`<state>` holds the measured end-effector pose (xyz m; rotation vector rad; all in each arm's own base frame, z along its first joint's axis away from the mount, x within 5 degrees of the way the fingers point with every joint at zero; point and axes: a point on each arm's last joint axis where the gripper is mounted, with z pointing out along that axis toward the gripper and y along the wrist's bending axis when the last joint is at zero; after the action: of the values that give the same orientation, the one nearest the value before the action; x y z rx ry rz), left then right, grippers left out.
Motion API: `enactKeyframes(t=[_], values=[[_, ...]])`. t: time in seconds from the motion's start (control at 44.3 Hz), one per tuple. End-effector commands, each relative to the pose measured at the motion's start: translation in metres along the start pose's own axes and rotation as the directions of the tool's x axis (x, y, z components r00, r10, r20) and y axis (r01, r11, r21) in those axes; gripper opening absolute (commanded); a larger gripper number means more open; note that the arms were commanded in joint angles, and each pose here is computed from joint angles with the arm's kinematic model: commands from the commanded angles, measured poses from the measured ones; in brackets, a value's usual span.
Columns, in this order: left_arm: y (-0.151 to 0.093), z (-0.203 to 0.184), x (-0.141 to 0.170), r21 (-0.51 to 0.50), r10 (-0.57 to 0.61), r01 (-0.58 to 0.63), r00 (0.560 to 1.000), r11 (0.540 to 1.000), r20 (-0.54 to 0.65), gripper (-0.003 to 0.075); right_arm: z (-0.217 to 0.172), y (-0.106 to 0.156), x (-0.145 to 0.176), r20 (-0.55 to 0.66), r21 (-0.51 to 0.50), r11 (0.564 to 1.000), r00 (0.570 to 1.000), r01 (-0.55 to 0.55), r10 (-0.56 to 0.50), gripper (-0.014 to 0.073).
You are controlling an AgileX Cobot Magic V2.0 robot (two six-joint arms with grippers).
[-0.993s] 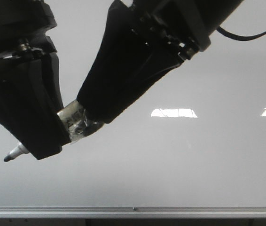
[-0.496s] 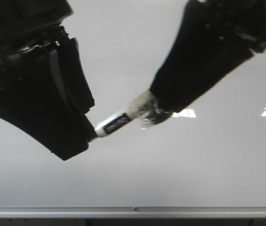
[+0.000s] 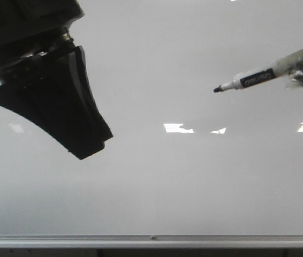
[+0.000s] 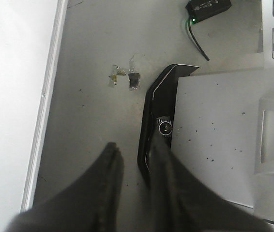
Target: Write number 4 on whiteboard
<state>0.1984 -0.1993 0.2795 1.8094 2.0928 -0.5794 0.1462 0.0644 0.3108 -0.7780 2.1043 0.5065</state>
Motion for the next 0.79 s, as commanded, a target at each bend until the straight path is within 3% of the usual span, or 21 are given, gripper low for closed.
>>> enactKeyframes(t=[0.0, 0.158, 0.316, 0.564, 0.767], values=[[-0.006, -0.017, -0.012, -0.026, 0.003, -0.001, 0.996, 1.0, 0.085, -0.002, -0.011, 0.001, -0.012, 0.104, 0.048, 0.999, 0.995, -0.006, 0.001, -0.0104], [-0.006, -0.017, -0.012, -0.025, 0.002, 0.0, 0.996, 1.0, 0.086, -0.002, -0.015, -0.005, -0.019, 0.185, 0.124, 0.992, 0.983, -0.028, 0.004, -0.0104], [-0.006, -0.017, -0.012, -0.022, -0.001, 0.002, 0.996, 1.0, 0.09, -0.002, -0.012, -0.027, -0.04, 0.304, 0.211, 0.959, 0.945, -0.19, 0.12, -0.0104], [-0.006, -0.017, -0.012, -0.022, 0.0, 0.002, 0.996, 1.0, 0.089, -0.002, 0.015, -0.069, -0.09, 0.315, 0.259, 0.944, 0.942, -0.206, 0.12, -0.0104], [-0.006, -0.017, -0.012, -0.022, 0.0, 0.002, 0.996, 1.0, 0.089, -0.002, 0.038, -0.092, -0.106, 0.291, 0.269, 0.94, 0.948, -0.21, 0.128, -0.0104]])
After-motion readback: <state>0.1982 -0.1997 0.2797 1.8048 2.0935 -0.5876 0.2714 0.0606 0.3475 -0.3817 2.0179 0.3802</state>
